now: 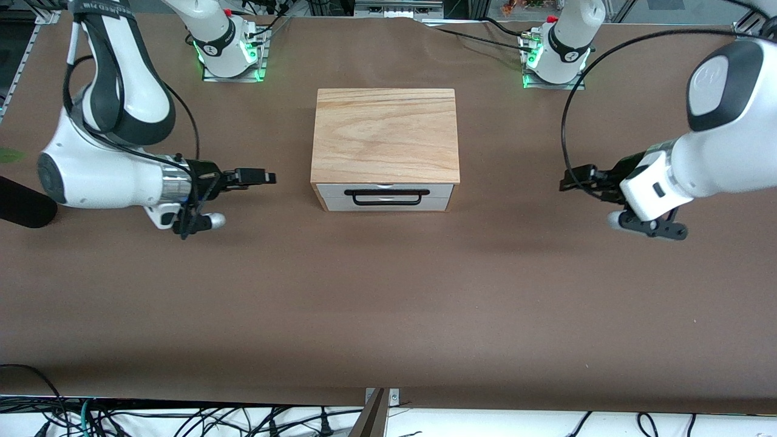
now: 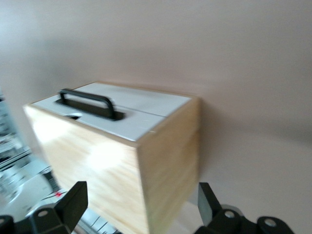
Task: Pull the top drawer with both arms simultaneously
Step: 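Move the left gripper and the right gripper toward the drawer handle ends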
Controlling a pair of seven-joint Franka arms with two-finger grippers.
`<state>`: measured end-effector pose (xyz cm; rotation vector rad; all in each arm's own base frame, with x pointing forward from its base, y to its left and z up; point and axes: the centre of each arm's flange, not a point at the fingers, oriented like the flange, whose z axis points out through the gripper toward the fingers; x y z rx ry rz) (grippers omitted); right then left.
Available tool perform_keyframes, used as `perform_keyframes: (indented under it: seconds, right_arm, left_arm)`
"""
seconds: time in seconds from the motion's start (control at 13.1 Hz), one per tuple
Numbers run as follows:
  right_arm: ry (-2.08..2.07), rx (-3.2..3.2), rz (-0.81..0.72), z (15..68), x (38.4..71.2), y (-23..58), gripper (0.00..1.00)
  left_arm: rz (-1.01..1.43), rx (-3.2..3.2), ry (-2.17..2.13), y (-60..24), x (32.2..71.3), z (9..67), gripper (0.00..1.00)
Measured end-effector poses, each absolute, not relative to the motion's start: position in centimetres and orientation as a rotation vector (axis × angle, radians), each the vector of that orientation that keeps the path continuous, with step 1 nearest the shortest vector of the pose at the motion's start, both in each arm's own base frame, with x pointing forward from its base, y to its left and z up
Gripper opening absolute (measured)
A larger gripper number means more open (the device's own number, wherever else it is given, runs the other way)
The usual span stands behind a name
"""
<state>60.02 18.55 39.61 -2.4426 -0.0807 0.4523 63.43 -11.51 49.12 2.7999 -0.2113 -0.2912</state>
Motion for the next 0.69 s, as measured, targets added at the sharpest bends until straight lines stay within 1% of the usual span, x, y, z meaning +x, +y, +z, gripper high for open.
perform_keyframes:
  seconds: [0.15, 0.38, 0.69]
  right_arm:
    - [-0.180, -2.316, 0.423, 37.3, 60.4, 19.6, 1.00]
    - [-0.350, -2.161, 0.348, 32.4, 60.9, 20.4, 1.00]
    - [-0.273, -1.920, 0.251, 26.3, 60.4, 22.7, 1.00]
  left_arm:
    - [-0.292, 2.711, -0.277, -12.4, 64.8, 45.3, 1.00]
    - [-0.296, 2.538, -0.357, -14.1, 65.9, 40.8, 1.00]
    - [-0.296, 2.312, -0.381, -16.4, 66.6, 35.4, 1.00]
